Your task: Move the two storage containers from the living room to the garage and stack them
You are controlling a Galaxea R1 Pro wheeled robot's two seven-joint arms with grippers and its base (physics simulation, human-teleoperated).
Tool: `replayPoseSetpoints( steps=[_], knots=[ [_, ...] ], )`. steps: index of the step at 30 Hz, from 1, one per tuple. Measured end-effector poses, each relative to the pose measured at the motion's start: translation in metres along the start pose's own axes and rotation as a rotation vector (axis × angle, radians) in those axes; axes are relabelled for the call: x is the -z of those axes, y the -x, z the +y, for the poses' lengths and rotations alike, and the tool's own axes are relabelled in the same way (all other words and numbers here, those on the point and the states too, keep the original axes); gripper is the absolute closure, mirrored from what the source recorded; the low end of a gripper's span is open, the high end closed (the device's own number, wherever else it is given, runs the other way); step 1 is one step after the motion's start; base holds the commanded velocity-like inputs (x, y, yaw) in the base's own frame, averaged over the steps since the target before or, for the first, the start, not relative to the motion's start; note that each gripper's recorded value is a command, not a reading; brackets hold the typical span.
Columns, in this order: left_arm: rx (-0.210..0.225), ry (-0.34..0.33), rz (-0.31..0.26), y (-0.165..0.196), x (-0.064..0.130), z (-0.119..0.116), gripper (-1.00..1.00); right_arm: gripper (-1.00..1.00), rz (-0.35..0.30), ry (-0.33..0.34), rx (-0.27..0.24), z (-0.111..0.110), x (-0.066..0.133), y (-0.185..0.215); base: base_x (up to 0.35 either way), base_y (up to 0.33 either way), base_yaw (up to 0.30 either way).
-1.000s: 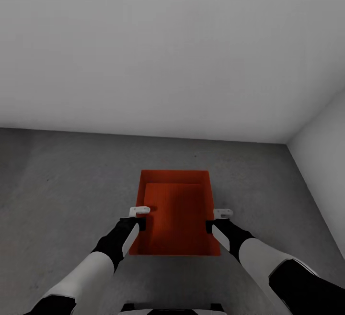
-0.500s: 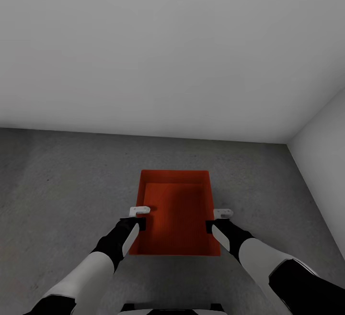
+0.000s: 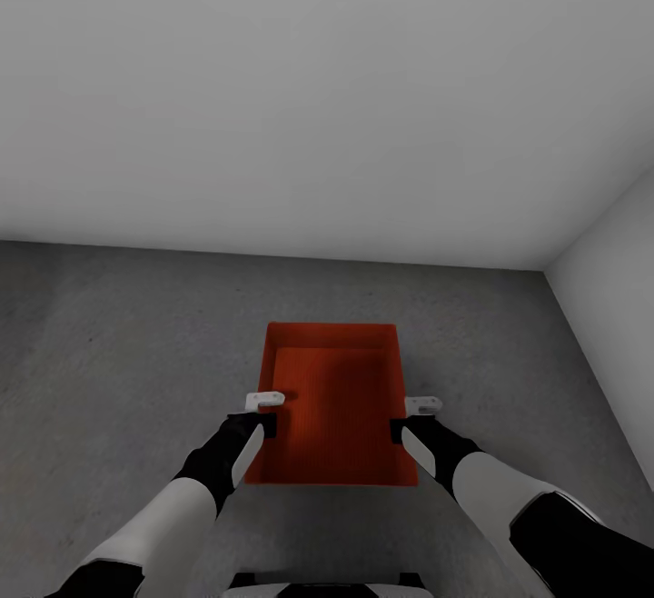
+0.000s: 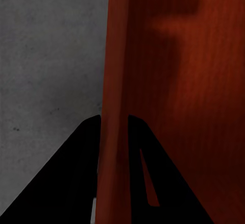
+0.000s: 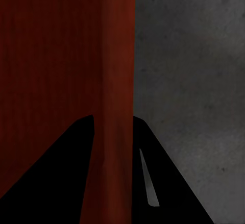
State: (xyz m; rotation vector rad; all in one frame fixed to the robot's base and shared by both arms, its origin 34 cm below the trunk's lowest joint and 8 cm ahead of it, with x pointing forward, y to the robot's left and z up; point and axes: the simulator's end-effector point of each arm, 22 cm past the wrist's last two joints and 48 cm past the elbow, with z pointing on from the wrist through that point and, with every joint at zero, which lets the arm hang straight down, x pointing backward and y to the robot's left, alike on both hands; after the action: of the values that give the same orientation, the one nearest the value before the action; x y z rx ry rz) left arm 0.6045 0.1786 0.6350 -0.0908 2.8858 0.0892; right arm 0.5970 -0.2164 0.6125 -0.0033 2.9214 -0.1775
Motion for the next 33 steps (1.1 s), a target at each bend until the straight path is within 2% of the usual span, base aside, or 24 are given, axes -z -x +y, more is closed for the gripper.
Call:
replayPoseSetpoints(
  steps=[33],
  knots=[
    [-0.001, 0.000, 0.000, 0.0001, 0.0000, 0.0001, 1.00, 1.00, 0.000, 0.000, -0.002, 0.0001, -0.0001, -0.0004, 0.000, 0.000, 0.000]
  ],
)
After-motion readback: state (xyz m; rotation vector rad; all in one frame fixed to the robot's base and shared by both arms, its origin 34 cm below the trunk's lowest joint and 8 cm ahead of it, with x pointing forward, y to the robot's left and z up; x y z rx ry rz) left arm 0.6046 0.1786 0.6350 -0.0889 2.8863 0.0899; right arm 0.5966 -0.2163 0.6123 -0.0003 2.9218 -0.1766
